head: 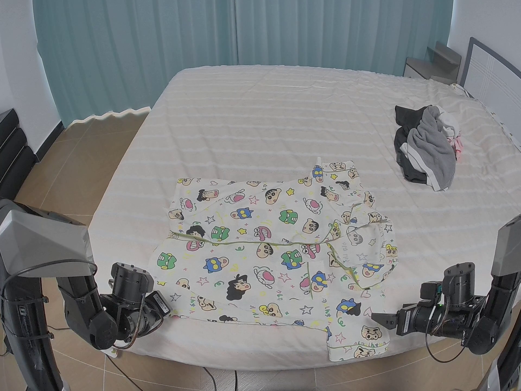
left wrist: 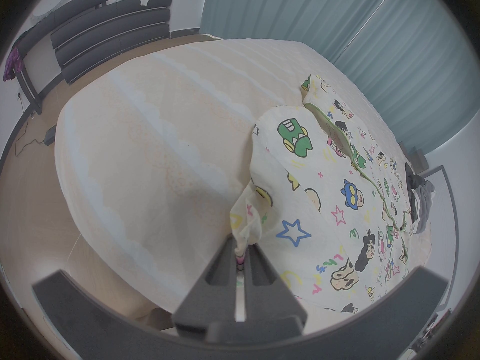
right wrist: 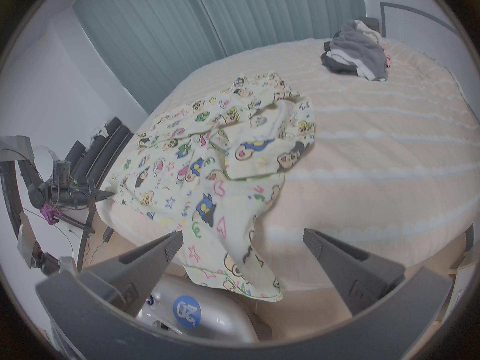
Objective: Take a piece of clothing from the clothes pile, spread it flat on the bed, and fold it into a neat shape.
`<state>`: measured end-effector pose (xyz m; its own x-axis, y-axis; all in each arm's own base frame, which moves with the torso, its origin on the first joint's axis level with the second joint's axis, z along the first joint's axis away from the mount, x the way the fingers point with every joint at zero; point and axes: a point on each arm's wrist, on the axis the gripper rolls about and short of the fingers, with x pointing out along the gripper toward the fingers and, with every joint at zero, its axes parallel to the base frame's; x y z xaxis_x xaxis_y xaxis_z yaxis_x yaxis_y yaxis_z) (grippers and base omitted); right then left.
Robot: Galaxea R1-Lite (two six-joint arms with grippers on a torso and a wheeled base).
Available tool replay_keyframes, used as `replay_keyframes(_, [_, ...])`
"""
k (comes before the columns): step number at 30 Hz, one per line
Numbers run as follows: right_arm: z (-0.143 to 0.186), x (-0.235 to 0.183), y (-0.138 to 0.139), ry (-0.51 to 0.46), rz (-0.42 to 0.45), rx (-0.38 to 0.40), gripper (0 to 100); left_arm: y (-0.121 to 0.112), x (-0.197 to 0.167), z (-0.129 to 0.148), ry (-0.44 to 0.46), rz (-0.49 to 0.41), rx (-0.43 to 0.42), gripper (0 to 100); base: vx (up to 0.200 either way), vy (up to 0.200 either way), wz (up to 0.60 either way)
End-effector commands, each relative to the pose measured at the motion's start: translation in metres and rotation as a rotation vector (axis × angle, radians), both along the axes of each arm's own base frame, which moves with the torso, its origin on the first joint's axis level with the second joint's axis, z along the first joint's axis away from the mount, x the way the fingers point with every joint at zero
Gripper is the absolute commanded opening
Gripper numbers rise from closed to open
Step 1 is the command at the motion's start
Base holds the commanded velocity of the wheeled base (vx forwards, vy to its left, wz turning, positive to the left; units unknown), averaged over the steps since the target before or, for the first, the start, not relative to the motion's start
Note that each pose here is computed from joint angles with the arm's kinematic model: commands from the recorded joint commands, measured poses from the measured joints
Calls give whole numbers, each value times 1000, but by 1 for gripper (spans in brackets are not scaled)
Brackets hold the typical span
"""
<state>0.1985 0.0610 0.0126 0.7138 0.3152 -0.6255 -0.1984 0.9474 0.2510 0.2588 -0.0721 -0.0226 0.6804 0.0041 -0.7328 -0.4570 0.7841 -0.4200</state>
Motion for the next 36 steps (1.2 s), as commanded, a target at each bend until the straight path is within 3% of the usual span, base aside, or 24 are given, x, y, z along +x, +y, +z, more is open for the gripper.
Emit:
replay_keyframes(1, [-25, -5, -4, 139, 34, -17, 100, 2, -6, 4, 2, 2, 2, 0, 0, 0, 0])
replay_keyframes(11, [-42, -7, -2, 204, 158, -33, 100, 3, -6, 3, 7, 4, 2, 0, 0, 0, 0])
replay_keyframes(18, [-46, -4, 4, 143, 281, -75, 100, 2, -6, 2, 9, 5, -2, 0, 0, 0, 0])
replay_keyframes(23, [-53, 4, 9, 72, 285, -74, 100, 2, -6, 2, 8, 1, -4, 0, 0, 0, 0])
replay_keyframes(30, [-61, -1, 22, 84, 345, -91, 100, 2, -6, 2, 8, 1, -6, 0, 0, 0, 0])
replay_keyframes(36, [-64, 4, 26, 67, 320, -129, 100, 2, -6, 2, 8, 0, -7, 0, 0, 0, 0])
